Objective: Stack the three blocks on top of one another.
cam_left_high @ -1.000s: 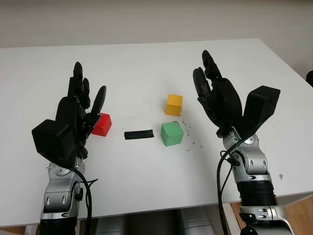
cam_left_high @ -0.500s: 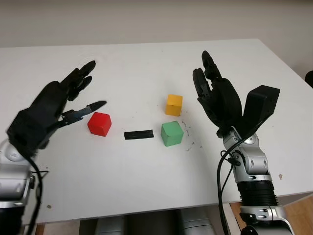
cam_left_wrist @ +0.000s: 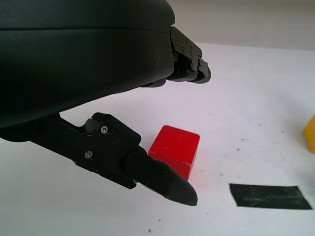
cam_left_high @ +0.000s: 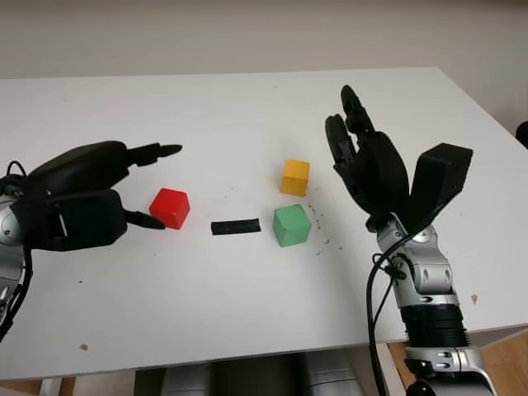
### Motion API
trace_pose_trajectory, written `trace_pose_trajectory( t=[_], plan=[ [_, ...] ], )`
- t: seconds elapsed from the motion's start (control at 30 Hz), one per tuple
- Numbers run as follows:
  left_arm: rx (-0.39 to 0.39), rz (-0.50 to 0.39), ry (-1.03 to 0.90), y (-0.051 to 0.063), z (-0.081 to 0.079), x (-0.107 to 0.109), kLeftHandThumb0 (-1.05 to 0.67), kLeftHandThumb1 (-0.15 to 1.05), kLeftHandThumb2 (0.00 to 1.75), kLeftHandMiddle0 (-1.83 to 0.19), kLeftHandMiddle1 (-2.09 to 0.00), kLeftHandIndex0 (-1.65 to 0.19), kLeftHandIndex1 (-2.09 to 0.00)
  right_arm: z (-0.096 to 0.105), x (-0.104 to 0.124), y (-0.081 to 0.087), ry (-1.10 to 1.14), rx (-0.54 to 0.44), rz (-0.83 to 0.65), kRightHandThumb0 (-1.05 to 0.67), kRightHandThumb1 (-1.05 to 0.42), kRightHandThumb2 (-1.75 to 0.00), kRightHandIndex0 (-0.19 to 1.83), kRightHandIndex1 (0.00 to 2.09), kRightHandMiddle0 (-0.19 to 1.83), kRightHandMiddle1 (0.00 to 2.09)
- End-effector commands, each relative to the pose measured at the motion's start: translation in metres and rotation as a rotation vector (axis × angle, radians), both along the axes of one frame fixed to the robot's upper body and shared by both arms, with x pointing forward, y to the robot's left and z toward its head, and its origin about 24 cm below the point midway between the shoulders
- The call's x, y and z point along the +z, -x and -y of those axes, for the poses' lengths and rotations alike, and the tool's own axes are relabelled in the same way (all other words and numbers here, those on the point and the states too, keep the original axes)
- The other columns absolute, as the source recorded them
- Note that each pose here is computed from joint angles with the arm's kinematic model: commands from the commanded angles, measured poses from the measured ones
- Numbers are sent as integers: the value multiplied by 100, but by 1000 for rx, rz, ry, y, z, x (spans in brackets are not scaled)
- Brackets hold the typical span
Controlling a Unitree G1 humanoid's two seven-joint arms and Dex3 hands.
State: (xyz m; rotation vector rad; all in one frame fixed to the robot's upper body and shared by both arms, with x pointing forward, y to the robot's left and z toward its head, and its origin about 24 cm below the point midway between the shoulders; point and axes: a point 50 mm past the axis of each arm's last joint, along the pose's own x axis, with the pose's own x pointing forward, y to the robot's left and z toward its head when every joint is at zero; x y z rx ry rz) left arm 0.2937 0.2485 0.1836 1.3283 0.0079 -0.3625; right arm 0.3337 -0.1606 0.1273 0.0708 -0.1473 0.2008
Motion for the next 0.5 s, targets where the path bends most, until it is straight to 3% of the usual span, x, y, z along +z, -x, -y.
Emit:
trace_pose_trajectory(
  t=[0.0, 0.17, 0.47],
  plan=[
    [-12, 5, -10, -2, 4, 2, -38, 82, 5, -15, -4, -21, -10, 0, 7, 0, 4, -2, 22, -63, -105, -42, -17, 6, -15, 5],
    [-59, 32, -15, -6, 7, -10, -31, 83, 6, -21, -7, -25, -10, 0, 7, 0, 6, 1, 26, -63, -105, -42, -17, 6, -14, 6],
    [-41, 61, -69, -10, 13, -21, -27, 87, 6, -27, -8, -31, -12, 1, 7, 0, 7, 4, 25, -64, -105, -41, -16, 6, -14, 6]
  ],
)
